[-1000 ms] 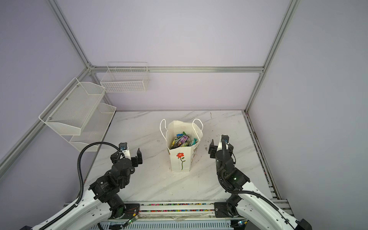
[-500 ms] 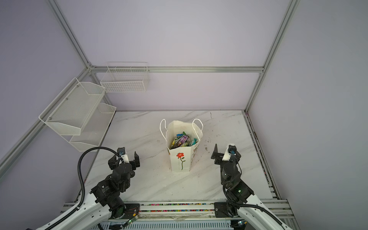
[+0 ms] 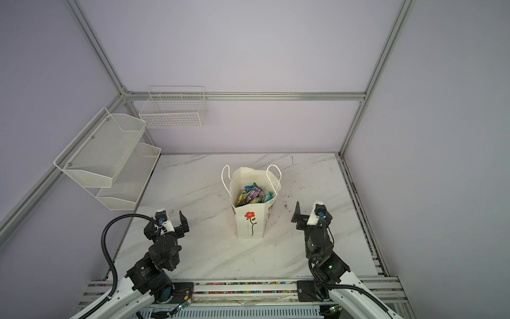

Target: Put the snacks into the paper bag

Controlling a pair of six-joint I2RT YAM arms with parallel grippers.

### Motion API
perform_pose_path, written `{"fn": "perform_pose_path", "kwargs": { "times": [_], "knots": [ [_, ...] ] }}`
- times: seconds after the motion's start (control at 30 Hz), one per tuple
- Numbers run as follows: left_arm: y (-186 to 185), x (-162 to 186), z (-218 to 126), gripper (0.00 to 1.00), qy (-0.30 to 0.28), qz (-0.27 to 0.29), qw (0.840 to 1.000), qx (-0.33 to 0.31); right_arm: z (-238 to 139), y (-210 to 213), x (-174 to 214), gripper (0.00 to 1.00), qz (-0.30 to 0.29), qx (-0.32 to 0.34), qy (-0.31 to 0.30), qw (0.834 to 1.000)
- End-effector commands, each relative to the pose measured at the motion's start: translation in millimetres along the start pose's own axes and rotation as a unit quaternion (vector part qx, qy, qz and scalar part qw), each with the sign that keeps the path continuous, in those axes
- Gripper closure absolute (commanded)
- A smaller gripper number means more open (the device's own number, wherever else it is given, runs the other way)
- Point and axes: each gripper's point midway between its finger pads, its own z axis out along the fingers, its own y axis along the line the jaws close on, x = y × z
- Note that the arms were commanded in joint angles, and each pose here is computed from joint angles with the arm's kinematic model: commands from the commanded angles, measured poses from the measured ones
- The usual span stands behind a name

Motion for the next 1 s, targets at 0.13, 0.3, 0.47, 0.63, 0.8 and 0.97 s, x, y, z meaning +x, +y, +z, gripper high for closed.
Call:
{"fn": "perform_pose_path", "kwargs": {
  "times": [0.13,0.3,0.47,0.63,0.8,0.97],
  "knots": [
    [4.3,25.7,2.6,0.0,0.005,0.007,1.0,-0.025,-4.8,-8.6,-5.5,0.03,0.017,0.011,-0.03,0.999],
    [-4.0,28.3,1.9,0.0,0.007,0.016,1.0,0.003,-7.6,-5.9,-1.2,0.03,0.016,-0.007,-0.036,0.999],
    [3.9,27.0,0.5,0.0,-0.002,-0.004,1.0,-0.011,-7.4,-11.1,-0.6,0.03,0.021,0.008,-0.039,0.999],
    [11.0,24.4,-1.9,0.0,-0.026,-0.027,0.999,-0.017,-8.4,-20.8,-4.6,0.03,0.023,0.035,-0.059,0.997],
    [14.7,20.9,-4.8,0.0,-0.053,-0.049,0.997,-0.011,-11.0,-28.3,-8.6,0.03,0.024,0.053,-0.082,0.995],
    [15.9,20.1,-5.7,0.0,-0.064,-0.058,0.996,-0.009,-10.6,-31.6,-9.0,0.03,0.024,0.064,-0.094,0.993]
  ]
}}
